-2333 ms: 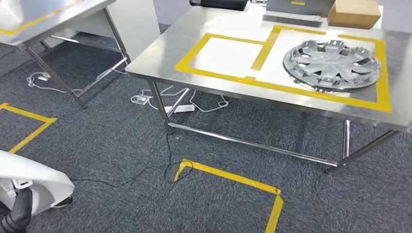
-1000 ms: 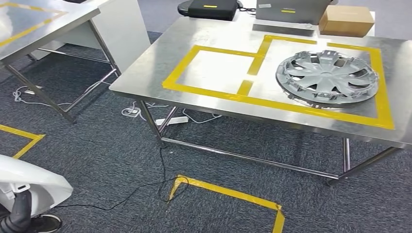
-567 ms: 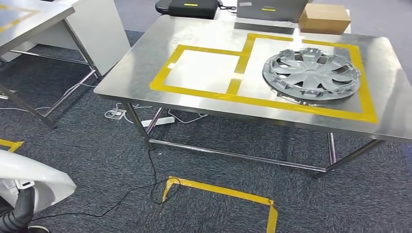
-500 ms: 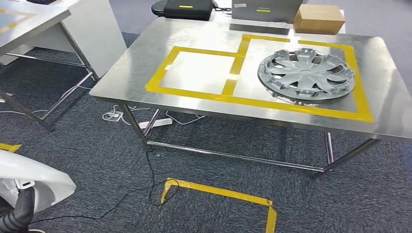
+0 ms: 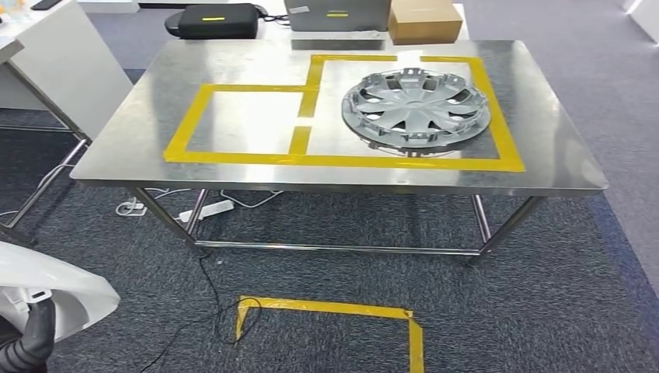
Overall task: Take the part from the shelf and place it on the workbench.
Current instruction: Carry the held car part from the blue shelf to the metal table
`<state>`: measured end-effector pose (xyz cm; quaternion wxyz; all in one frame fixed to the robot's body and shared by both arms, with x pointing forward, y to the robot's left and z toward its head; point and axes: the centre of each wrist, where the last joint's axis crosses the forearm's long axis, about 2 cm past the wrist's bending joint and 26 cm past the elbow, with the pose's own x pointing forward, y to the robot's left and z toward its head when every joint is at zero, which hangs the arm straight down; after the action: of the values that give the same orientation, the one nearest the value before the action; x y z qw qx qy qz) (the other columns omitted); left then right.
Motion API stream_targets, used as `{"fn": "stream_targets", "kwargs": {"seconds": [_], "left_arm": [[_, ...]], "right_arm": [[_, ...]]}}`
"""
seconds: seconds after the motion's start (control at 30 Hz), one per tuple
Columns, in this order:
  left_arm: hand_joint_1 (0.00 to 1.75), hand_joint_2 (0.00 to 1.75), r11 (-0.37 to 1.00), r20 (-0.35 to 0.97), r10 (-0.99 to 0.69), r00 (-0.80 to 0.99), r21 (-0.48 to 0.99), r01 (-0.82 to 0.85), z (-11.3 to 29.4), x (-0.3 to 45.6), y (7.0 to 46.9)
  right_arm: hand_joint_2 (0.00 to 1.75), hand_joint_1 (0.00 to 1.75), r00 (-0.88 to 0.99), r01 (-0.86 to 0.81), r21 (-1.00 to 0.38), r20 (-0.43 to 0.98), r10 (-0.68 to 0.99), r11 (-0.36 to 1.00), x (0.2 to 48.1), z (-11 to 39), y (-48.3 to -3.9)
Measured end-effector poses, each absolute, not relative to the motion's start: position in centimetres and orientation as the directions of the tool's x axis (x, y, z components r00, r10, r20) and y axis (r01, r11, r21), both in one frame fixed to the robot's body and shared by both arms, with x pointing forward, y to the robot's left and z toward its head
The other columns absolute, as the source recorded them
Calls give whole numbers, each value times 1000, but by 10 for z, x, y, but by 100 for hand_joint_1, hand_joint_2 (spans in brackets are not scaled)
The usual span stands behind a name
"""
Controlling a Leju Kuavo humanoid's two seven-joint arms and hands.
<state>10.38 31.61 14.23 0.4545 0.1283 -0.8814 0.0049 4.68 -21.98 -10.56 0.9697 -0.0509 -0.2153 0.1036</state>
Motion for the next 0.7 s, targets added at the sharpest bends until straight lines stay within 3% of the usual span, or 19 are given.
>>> {"fn": "stream_targets", "kwargs": {"seconds": [0.7], "left_arm": [[175,175,950,791,-246,-560,81,-302,144,103,327]], "right_arm": [[175,0,891,-161,-134,407,203,978,44,-106,-223]]}}
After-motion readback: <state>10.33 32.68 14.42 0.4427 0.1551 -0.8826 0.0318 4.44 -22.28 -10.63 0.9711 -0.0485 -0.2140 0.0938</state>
